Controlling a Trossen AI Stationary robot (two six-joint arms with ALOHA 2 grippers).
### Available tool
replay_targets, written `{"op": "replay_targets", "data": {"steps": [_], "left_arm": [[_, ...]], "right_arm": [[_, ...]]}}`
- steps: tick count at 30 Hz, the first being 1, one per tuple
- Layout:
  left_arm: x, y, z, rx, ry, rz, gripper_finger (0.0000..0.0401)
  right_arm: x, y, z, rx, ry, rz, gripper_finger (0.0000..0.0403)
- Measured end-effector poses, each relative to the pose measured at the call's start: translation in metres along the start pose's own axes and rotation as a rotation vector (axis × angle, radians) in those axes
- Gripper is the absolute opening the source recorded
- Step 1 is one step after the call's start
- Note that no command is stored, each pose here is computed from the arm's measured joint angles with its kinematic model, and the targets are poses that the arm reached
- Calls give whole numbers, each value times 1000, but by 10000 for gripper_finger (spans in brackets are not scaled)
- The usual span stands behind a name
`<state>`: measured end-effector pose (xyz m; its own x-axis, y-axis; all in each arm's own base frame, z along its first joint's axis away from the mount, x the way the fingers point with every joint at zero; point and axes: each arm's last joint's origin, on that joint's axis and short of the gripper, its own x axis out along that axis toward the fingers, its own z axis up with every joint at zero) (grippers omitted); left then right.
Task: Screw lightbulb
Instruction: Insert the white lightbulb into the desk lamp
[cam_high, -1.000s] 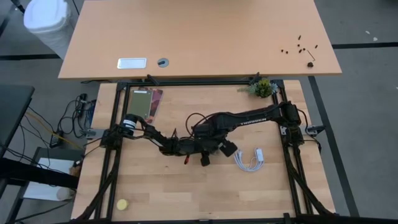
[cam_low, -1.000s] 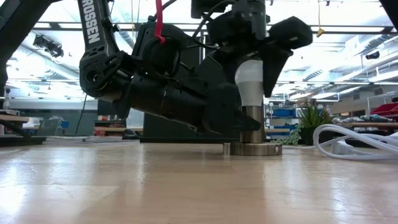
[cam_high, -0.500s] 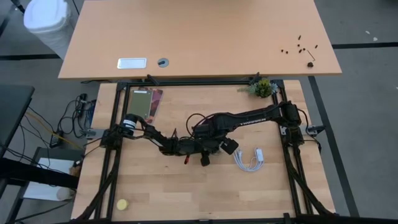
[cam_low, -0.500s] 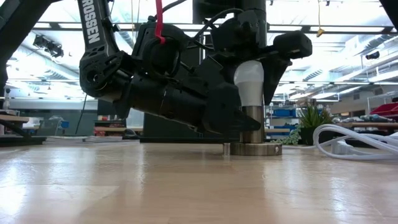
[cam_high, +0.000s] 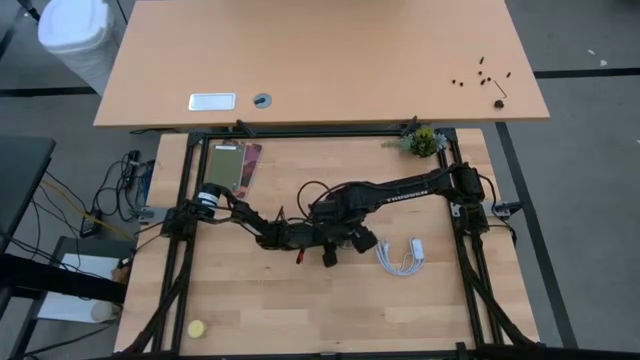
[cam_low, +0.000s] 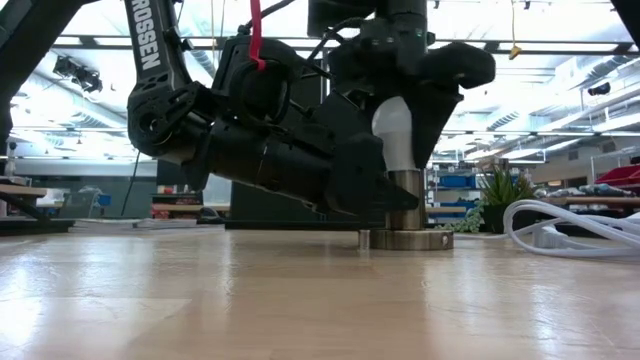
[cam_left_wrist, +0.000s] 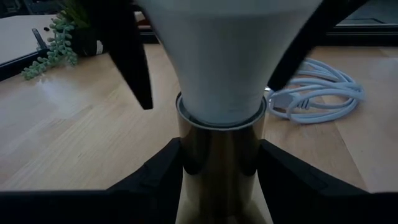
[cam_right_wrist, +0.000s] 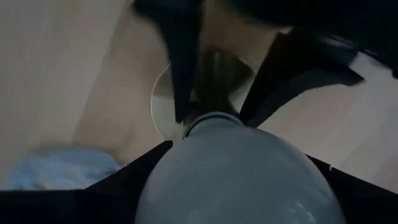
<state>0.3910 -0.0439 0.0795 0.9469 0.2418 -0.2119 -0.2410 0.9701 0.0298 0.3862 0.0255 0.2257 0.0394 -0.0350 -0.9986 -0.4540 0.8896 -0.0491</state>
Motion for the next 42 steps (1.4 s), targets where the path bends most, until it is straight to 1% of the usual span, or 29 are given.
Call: {"op": "replay_targets", "data": {"steps": [4,9,12,14,19,21,23,27,35,39,42], "left_arm": [[0,0,0,0,0,0,187],[0,0,0,0,0,0,187],[0,0,0,1,0,0,187],[0,0,0,1,0,0,187],[0,0,0,0,-2,0,187],[0,0,0,0,-2,0,187],[0,0,0,0,-2,0,187],[0,0,0,0,-1,0,187],[0,0,0,1,0,1,187],[0,0,0,1,0,0,187],[0,0,0,1,0,0,187]], "right_arm": [[0,-1,2,253,-19,1,275],[0,-1,2,567,-26,2,257],[0,-1,2,730,-28,4,254],[0,-1,2,838,-27,5,261],[0,-7,-1,1171,-22,15,280],[1,-10,-2,1240,-19,15,282],[1,-12,-3,1236,-21,15,282],[0,-15,-4,1176,-22,24,285],[-13,-17,0,982,-50,45,311],[-14,-17,1,821,-58,72,327],[-14,-14,-1,626,-36,94,336]]}}
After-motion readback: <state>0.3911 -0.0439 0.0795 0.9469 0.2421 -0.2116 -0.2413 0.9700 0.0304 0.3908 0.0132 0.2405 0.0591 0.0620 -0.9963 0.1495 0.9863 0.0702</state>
